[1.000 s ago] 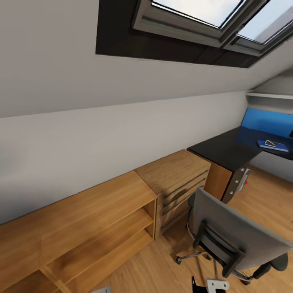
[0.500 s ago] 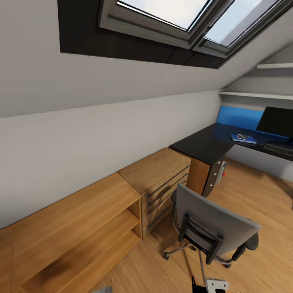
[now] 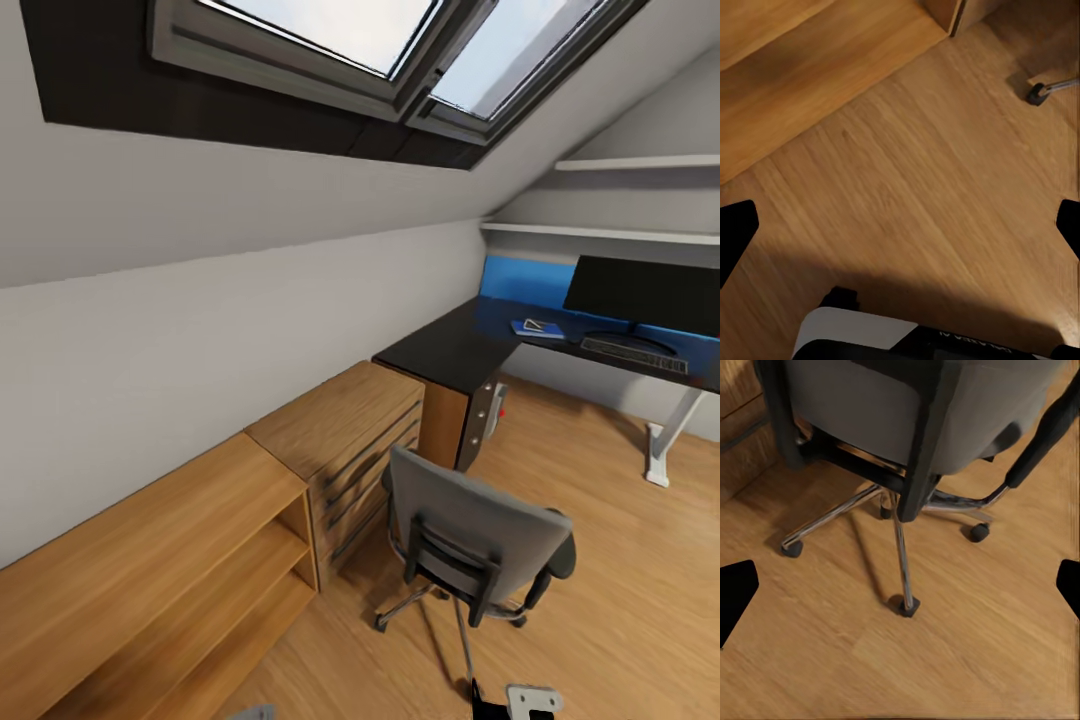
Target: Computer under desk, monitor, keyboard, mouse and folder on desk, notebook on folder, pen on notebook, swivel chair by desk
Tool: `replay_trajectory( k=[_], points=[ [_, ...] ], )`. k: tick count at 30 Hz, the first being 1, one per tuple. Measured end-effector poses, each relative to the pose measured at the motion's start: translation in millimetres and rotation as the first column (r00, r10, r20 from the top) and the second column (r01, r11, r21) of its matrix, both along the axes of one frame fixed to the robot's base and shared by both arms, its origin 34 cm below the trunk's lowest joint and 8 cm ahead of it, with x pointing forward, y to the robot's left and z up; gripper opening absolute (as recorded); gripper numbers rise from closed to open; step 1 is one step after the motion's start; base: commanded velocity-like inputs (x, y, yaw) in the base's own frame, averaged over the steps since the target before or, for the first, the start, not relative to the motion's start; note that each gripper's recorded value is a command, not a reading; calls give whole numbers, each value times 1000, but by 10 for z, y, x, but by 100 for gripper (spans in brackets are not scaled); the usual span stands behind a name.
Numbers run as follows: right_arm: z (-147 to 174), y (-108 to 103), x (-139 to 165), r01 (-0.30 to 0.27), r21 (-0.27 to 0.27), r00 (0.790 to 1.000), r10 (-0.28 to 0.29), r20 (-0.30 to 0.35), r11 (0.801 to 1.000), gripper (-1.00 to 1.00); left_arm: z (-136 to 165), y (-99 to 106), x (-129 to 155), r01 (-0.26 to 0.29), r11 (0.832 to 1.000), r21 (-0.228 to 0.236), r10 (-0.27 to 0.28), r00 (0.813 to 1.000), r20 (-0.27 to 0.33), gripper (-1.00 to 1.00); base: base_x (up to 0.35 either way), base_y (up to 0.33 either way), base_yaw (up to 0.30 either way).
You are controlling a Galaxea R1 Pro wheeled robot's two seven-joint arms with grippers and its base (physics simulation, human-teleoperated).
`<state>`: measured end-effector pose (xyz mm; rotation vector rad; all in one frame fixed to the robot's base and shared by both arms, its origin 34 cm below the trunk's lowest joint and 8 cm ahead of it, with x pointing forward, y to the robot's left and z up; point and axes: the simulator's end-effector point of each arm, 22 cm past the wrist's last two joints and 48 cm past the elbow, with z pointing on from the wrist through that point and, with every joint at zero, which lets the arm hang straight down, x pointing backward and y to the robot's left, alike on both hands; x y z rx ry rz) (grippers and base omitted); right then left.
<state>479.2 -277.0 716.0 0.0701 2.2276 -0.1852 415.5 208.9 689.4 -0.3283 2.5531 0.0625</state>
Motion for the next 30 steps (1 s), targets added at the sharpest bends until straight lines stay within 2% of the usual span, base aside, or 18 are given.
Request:
replay_trajectory(
  k=[19, 30],
  points=[
    [0, 0, 0, 0, 0, 1000, 0, 0, 1000, 100, -1, 0, -3, 0, 1000, 0, 0, 1000, -1, 100, 4, 5, -300],
    [0, 0, -1, 0, 0, 1000, 0, 0, 1000, 100, 0, 3, -1, -2, 1000, 0, 2, 1000, 0, 100, 89, 208, -300]
  ],
)
